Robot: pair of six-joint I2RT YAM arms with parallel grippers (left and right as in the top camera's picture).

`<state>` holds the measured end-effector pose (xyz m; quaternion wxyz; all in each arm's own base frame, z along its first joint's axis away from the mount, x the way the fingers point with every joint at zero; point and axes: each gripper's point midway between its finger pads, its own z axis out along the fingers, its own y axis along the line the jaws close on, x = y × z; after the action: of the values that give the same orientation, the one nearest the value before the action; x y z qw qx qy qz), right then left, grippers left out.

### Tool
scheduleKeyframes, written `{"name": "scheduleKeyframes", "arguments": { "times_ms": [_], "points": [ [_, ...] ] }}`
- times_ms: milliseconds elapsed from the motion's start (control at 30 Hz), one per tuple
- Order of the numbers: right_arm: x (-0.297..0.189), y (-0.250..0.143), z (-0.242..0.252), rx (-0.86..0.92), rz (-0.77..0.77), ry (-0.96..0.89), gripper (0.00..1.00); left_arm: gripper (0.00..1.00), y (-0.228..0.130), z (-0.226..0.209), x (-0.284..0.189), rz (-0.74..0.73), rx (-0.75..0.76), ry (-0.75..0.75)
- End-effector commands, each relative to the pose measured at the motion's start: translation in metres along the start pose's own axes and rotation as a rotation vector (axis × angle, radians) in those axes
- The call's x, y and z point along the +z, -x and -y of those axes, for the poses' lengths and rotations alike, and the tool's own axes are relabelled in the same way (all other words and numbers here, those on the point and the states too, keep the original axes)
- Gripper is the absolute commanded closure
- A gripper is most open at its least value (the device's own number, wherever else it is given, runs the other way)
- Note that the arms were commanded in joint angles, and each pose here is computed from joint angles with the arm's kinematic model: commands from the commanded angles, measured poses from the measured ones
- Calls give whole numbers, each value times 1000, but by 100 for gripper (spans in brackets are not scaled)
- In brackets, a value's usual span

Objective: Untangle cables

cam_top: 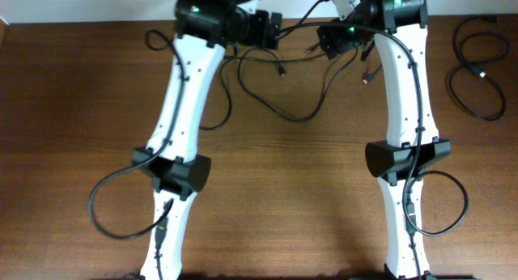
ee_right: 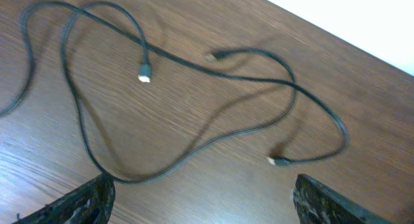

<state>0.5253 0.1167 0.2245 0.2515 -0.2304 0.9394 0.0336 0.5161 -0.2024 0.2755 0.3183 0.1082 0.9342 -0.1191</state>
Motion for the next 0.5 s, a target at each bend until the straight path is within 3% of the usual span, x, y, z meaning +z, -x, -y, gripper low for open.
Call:
{"name": "scheduleKeyframes", "arguments": {
  "times_ms": [0, 67, 133, 200, 233, 300, 467],
  "points": [
    [8, 13, -13, 223, 41, 93, 13, 1, 28, -22, -70, 156, -6, 134],
    [23, 7, -20, 405, -6, 140, 10, 1, 27, -28, -72, 154, -8, 168],
    [30, 0, -50, 150, -18, 315, 8, 1, 26, -28, -71, 150, -8, 169],
    [34, -31, -75, -318, -37, 480, 9, 1, 26, -29, -71, 149, -7, 170],
    [40, -48, -79, -484, -57, 519, 14, 1, 25, -29, -71, 146, -1, 172],
    [48, -62, -81, -635, -63, 559, 24, 1, 24, -29, -71, 138, 23, 174],
    [84, -108, -93, -769, -129, 700, 25, 1, 21, -43, -74, 130, 22, 255]
  ]
}}
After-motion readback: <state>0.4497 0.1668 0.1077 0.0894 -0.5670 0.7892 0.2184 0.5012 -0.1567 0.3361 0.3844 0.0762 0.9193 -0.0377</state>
